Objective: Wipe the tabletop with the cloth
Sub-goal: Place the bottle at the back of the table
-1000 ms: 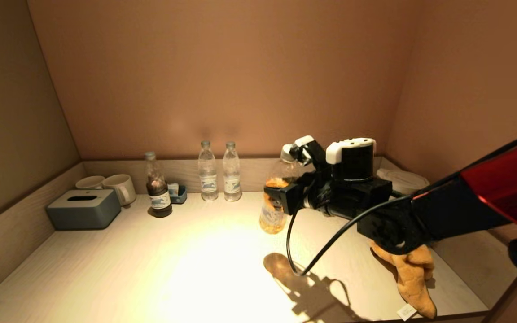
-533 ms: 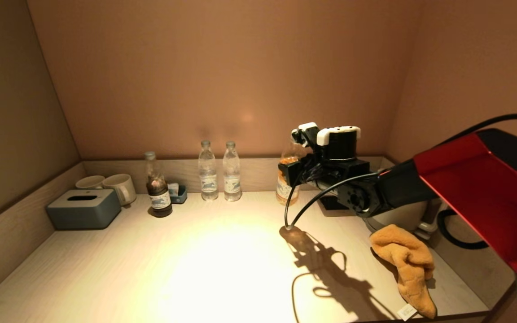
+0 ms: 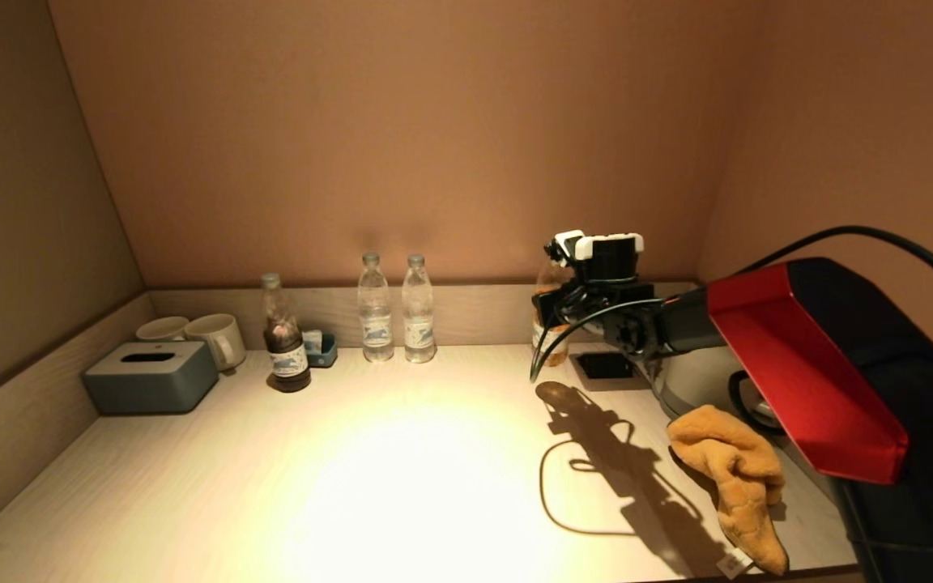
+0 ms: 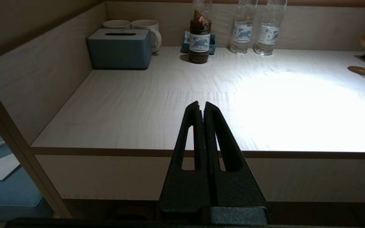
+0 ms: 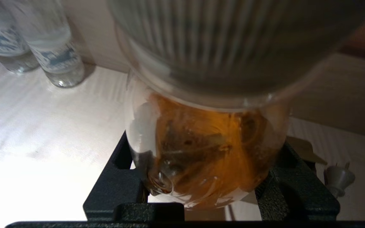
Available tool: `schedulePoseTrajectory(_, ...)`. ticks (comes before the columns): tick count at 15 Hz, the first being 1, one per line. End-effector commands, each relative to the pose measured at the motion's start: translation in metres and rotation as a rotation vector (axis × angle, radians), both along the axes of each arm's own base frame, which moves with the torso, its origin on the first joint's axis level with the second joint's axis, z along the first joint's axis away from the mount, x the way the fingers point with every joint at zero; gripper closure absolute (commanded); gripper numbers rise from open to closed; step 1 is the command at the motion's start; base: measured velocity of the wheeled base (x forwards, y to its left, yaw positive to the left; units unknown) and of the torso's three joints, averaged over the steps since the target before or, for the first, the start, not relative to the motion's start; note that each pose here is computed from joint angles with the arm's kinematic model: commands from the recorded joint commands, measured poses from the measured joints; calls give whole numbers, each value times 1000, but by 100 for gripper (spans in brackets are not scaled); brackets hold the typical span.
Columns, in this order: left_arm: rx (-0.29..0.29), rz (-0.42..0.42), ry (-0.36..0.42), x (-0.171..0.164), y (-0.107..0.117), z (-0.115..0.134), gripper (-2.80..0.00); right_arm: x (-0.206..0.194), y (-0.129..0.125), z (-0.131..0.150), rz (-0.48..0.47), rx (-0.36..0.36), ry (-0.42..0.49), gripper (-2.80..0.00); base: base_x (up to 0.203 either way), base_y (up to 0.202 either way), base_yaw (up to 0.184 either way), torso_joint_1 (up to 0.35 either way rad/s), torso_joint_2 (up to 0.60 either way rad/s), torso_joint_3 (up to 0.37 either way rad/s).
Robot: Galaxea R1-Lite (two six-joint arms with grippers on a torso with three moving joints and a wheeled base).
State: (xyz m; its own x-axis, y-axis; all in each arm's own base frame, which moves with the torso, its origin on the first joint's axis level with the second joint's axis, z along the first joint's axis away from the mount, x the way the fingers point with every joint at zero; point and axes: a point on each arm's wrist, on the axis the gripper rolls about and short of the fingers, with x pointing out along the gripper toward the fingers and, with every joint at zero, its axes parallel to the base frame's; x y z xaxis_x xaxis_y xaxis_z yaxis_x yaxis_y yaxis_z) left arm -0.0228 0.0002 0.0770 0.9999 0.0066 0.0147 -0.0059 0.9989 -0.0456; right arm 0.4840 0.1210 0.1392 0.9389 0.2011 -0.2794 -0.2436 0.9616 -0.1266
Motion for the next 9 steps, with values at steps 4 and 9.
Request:
schedulePoseTrajectory(4,0,1,-1,0,0,0,0,19,-9,-34,-34,-28,203,0,0,0,0,0,0,0)
schedulePoseTrajectory(9,0,1,-1,0,0,0,0,24,-11,-50,-41,-30,227,0,0,0,0,0,0,0)
